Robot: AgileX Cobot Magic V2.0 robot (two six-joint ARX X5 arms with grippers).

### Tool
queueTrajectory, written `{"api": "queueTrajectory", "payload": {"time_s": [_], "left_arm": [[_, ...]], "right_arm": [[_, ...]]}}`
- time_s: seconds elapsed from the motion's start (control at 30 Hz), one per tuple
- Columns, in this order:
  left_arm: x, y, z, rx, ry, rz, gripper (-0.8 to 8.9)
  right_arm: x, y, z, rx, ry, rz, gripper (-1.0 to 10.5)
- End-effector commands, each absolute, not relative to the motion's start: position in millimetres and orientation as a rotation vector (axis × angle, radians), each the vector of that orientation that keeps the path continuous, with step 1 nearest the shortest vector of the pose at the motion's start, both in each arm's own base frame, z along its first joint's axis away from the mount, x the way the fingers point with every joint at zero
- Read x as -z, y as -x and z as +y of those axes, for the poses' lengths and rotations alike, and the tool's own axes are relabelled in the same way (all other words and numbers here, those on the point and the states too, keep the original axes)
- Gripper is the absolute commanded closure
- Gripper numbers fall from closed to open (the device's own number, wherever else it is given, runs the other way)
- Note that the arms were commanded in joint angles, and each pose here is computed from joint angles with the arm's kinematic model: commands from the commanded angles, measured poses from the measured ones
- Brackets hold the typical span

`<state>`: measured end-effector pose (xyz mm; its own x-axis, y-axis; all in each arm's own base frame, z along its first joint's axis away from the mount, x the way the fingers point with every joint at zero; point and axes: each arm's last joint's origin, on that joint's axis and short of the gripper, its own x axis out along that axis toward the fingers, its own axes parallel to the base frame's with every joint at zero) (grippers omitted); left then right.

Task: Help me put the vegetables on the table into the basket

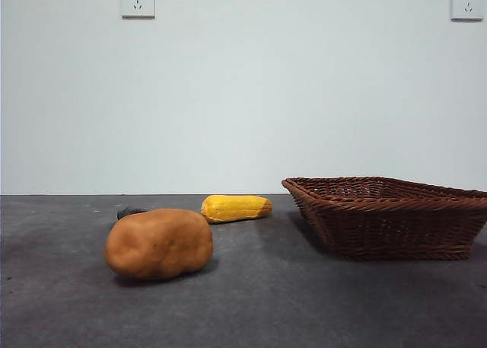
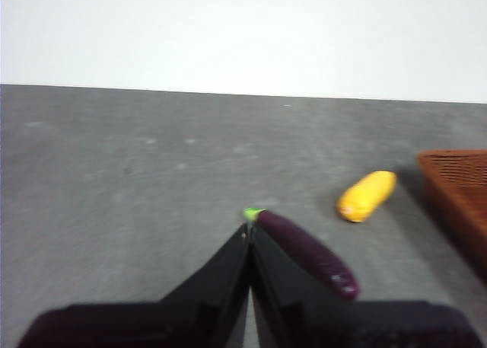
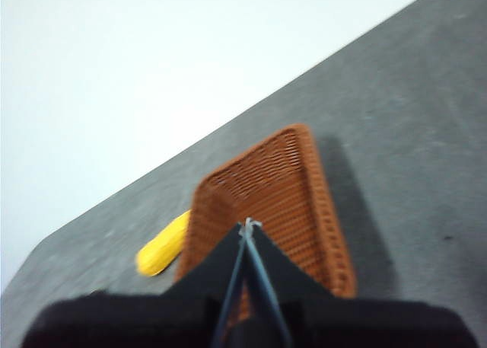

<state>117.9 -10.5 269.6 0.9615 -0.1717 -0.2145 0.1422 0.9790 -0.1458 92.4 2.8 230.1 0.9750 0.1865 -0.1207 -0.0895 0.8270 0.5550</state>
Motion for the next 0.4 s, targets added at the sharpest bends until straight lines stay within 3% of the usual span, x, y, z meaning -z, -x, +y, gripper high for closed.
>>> {"api": "queueTrajectory", "payload": {"time_s": [0.03, 0.3, 0.4], "left_arm": [[-285.2, -122.4, -12.2, 0.215, 0.149, 0.263, 8.18], [-294.4, -141.9, -17.2, 0.335, 0.191, 0.48, 8.17], [-292.4, -149.3, -19.2, 0.383, 0.219, 0.59, 8.17]], "right_arm": [[-246.5, -94.0, 3.9, -0.173, -0.59, 0.224, 9.5], [-272.5, -99.8, 3.8, -0.126, -0.618, 0.4, 9.5], [-276.6, -105.4, 4.9, -0.161, -0.608, 0.459, 9.5]]}}
